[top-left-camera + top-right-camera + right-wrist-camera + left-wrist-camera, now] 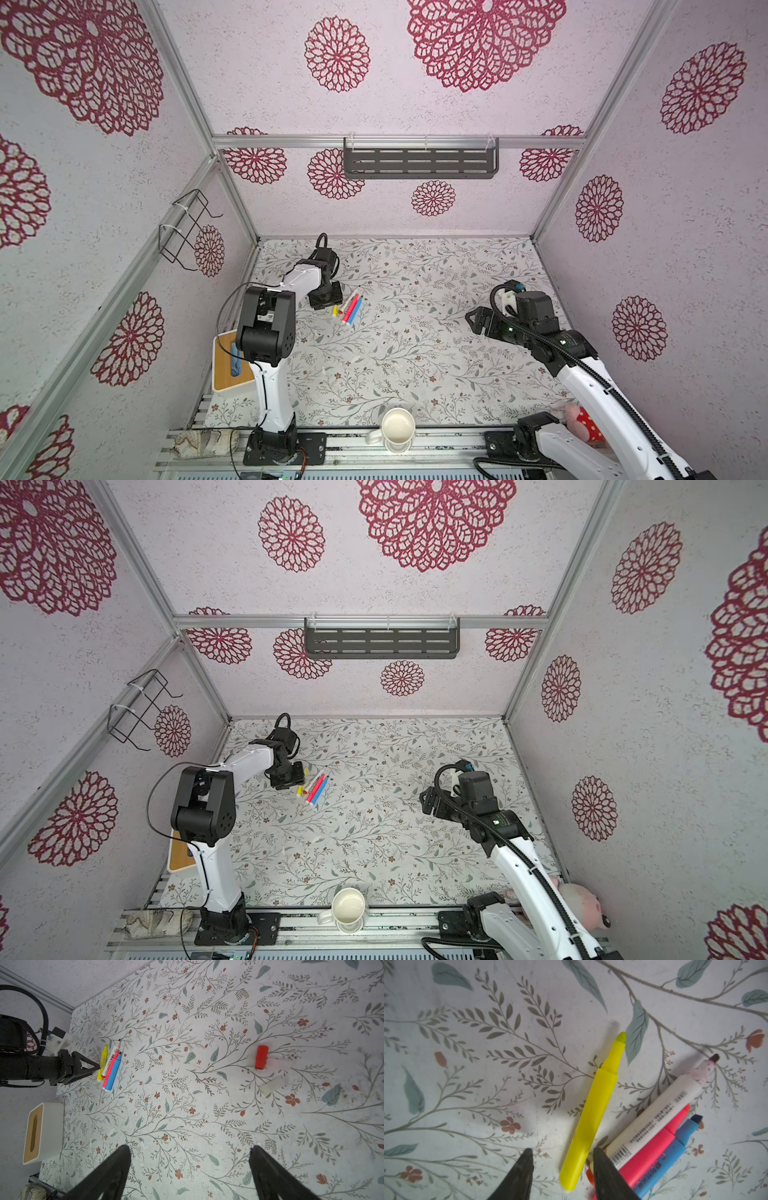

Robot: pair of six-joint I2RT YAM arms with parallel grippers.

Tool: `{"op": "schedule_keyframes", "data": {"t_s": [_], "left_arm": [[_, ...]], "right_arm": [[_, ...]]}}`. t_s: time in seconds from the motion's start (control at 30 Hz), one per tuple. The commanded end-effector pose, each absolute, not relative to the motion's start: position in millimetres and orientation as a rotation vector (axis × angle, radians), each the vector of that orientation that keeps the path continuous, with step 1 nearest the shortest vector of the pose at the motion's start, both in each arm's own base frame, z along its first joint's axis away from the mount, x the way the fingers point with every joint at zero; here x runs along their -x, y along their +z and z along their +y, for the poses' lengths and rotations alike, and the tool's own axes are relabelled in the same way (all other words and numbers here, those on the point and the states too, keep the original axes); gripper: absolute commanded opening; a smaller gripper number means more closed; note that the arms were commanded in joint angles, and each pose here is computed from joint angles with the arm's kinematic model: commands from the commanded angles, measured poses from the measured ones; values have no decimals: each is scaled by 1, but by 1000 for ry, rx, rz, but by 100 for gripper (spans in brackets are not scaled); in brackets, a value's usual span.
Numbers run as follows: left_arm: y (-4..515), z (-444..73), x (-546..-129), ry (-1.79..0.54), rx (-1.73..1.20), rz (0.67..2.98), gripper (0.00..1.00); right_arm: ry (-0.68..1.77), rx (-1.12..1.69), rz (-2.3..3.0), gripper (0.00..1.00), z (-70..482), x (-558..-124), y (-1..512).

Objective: Insert the pens into the pen caps
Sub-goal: 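Reach the left gripper down to the yellow highlighter while the right arm lifts, then close the left gripper on the yellow highlighter and lift it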

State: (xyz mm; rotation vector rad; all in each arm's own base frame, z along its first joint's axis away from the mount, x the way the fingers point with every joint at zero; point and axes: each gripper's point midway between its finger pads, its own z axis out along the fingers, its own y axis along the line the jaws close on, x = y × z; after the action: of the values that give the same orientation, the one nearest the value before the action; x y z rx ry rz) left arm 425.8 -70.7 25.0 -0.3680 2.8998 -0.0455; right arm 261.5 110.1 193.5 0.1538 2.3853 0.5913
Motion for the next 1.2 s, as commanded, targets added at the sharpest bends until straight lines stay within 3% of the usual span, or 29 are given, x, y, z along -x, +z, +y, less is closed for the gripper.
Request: {"op": "schedule_keyframes", "data": {"t_s": [0.0,0.53,1.03,1.17], "left_arm": [[27,-75,-433,-52,342,2892,47],[18,-83,-436,-47,316,2922,41],[-7,-86,-411,-21,331,2975,38],[-14,-85,-406,-15,329,2993,31]], "right_arm": [[575,-139,2343,91,108,-263,209],[563,-142,2314,89,104,-261,217],[586,-159,2272,88,103,-258,222],[590,-167,2271,87,103,-257,221]]}}
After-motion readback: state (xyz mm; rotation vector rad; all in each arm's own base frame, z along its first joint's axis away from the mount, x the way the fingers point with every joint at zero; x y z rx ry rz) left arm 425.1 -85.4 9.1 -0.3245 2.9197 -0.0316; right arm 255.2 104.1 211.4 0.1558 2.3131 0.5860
